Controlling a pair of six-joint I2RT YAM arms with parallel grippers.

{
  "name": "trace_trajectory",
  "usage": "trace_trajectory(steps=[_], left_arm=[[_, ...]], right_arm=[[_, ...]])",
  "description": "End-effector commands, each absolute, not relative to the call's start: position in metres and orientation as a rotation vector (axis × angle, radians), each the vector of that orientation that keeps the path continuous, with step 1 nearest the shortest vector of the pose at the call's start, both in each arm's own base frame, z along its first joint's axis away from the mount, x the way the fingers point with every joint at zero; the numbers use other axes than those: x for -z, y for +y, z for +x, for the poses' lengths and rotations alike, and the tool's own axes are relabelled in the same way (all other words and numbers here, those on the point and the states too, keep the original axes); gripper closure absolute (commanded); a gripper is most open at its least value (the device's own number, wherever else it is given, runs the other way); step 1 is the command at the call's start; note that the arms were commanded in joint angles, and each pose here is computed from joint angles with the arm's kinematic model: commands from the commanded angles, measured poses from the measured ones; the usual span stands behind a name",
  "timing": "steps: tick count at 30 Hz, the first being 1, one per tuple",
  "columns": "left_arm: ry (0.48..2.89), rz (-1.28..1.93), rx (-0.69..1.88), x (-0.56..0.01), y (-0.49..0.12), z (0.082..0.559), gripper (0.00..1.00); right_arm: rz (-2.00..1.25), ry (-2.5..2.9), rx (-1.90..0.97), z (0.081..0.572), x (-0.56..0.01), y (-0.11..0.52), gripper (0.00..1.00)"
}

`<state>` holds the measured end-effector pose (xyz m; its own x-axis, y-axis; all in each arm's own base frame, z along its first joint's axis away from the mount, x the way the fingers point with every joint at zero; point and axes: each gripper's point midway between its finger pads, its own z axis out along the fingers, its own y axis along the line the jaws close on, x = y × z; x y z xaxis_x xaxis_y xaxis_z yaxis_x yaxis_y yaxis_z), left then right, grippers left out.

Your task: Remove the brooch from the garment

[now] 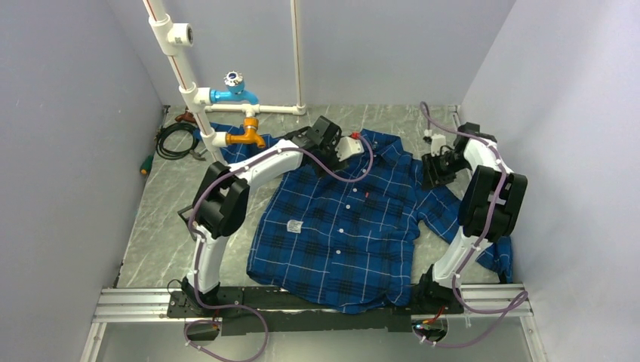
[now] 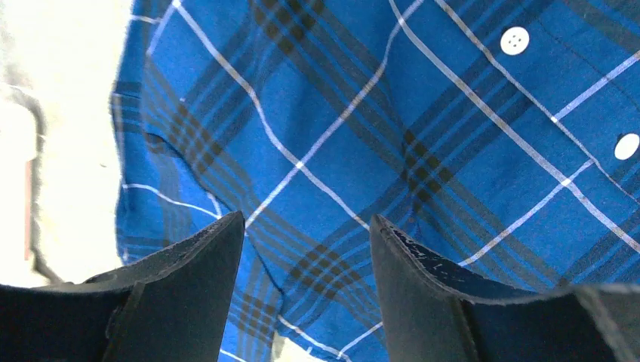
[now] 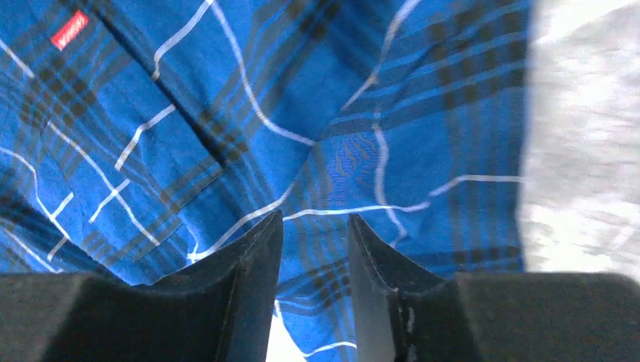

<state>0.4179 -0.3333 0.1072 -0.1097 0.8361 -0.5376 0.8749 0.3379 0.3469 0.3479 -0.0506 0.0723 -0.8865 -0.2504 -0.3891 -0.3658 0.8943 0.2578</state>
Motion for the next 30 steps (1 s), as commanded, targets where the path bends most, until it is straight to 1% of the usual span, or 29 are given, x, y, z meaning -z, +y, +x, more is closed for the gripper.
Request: trace_trajectory(steps=[1,6,13,20,22,24,27,30], left_arm=[[2.053,1.507,0.113,-0.078,-0.330,0.404,0.33],[2.113,1.519,0.011,-0.050,-0.312,0.413,0.34],[2.222,1.447,-0.115,-0.022,-0.272,0.451,0.37],[2.234,1.360,-0.226,-0.024,-0.244,0.493,0.37],[2.222,1.346,-0.256,-0.026,-0.238,0.502,0.36],[2.210,1.333,-0.278,-0.028,-0.233,0.511,0.35],[2.196,1.309,-0.293,-0.036,-0.229,0.524,0.31],[2.160,1.280,-0.251,-0.056,-0.234,0.532,0.27]], right_arm=[[-0.532,2.693,-0.444,0.346,-0.063,-0.038,0.65],[-0.513,2.736,-0.350,0.366,-0.038,-0.055,0.73],[-0.528,2.748,-0.269,0.401,-0.022,-0.075,0.74],[-0.549,2.770,-0.180,0.425,-0.007,-0.096,0.73],[-0.543,2.768,-0.172,0.435,-0.004,-0.100,0.71],[-0.533,2.740,-0.166,0.450,-0.011,-0.102,0.66],[-0.518,2.703,-0.154,0.466,-0.020,-0.104,0.58],[-0.515,2.658,-0.155,0.479,-0.034,-0.104,0.49]])
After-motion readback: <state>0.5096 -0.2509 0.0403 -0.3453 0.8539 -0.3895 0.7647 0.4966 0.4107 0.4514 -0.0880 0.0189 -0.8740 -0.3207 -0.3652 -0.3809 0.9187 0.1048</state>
